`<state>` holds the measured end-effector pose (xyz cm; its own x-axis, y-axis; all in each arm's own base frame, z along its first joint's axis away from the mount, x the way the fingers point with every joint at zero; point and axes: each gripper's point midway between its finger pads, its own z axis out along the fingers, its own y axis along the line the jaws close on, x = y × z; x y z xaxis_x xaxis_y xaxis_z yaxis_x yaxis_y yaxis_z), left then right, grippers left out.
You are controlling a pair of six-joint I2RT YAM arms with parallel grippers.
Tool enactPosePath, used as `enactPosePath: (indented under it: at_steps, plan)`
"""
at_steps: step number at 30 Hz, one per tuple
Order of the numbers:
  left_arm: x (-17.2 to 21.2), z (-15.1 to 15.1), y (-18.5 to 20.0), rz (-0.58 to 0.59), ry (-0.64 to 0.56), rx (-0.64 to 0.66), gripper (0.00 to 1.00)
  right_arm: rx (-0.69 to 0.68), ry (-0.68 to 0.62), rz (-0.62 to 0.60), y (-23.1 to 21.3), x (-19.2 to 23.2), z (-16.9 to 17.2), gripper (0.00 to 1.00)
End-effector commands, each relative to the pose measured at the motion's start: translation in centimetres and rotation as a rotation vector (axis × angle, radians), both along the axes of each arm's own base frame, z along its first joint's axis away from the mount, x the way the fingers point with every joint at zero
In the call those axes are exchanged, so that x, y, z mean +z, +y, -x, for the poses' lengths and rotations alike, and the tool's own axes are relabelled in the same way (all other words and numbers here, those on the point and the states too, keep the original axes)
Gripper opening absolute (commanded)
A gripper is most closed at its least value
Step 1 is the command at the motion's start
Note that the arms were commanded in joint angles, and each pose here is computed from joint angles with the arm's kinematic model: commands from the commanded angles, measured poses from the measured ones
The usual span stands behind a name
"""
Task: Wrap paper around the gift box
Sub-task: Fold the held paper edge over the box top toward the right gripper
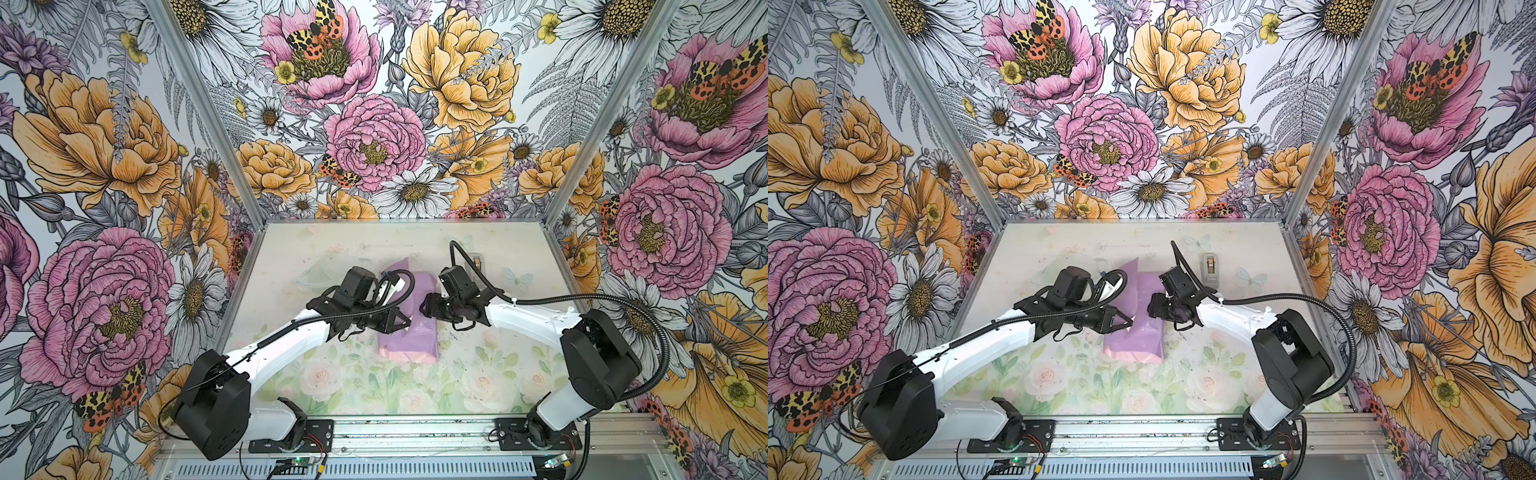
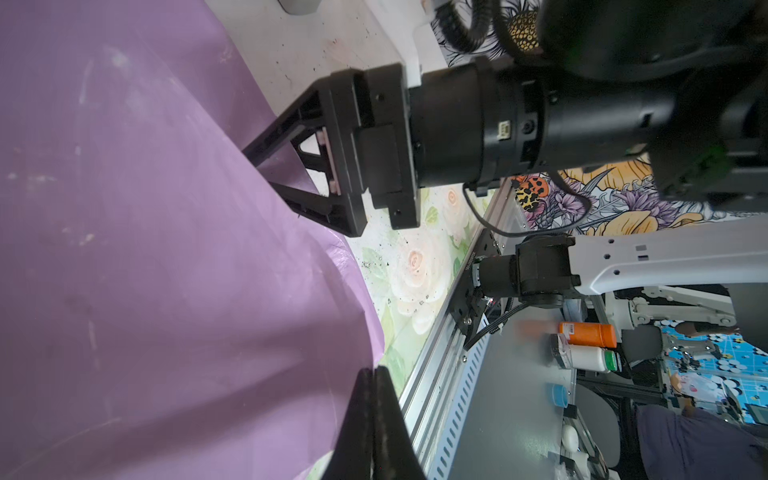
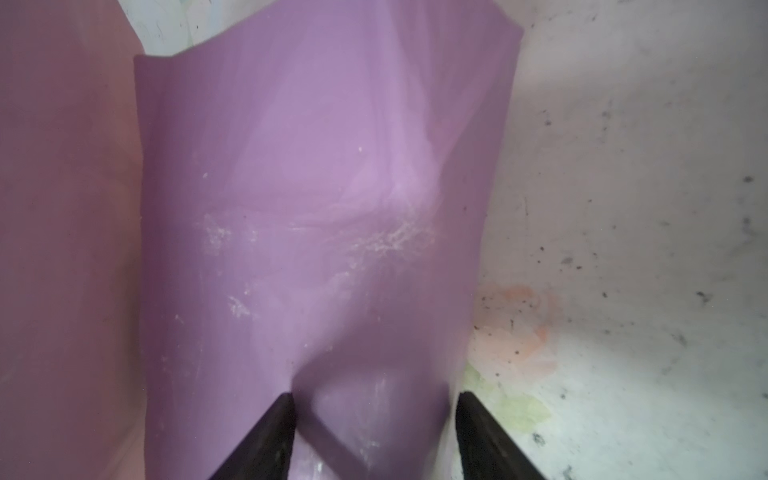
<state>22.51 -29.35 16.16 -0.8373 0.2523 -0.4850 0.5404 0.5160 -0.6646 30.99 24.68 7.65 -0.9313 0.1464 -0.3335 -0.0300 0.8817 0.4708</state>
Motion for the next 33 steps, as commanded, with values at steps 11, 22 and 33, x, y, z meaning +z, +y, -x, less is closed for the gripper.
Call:
enactPosePath:
  at_steps: [11,22,33]
  plan:
    - [-1.3,1.0,-2.6,-0.009,0.010,-0.167,0.00,-0.022,-0.064,-0.156,0.1,2.1,-0.1,0.71]
    - [-3.5,0.8,-2.8,-0.083,0.036,-0.212,0.00,-0.085,-0.142,-0.359,-0.2,5.0,-0.2,0.82]
    - [-3.5,1.2,-3.4,-0.084,0.031,-0.264,0.00,-0.044,-0.109,-0.318,0.4,3.9,-0.6,0.84]
